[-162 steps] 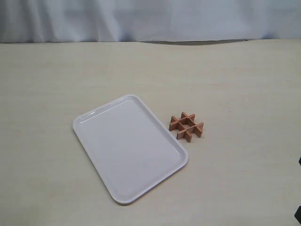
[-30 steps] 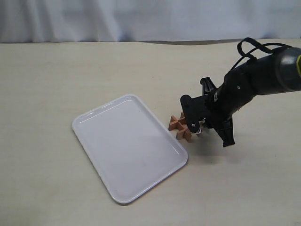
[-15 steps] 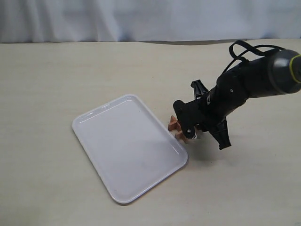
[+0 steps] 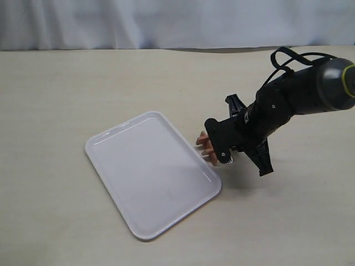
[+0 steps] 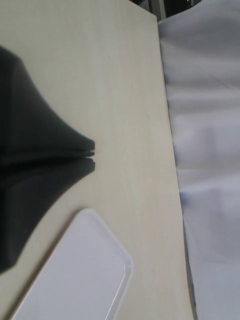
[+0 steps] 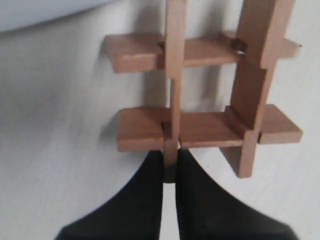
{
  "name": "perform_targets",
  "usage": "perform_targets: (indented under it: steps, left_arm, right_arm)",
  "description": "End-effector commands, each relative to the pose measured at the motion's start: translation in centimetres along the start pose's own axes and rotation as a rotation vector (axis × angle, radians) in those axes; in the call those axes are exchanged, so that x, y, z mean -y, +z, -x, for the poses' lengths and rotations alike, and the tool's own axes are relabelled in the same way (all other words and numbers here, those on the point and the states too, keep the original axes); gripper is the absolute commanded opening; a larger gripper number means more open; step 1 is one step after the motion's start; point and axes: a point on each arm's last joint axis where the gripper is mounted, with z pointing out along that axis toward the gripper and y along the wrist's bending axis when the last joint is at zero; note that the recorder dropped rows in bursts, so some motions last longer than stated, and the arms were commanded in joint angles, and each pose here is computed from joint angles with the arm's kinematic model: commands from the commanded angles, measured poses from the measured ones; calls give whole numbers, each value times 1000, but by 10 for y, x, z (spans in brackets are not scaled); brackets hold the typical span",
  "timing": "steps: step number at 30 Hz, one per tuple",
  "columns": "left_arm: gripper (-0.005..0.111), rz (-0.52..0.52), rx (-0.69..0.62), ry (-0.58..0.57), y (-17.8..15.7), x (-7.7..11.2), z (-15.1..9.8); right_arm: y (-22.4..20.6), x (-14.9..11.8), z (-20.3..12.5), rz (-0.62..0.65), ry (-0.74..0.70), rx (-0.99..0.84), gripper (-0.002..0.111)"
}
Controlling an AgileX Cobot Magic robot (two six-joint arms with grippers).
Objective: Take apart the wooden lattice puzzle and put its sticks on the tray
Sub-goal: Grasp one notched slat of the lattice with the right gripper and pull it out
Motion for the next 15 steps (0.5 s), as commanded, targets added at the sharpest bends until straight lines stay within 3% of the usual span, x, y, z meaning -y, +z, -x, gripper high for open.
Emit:
perform_targets:
  steps: [1,15]
  left_arm:
    - [0,-11,17,3,0,1,1]
    - [0,-11,17,3,0,1,1]
  right_arm:
    - [-6,2,0,-5,-7,0,5]
    - [-58,4,-6,-15,48,-27,5]
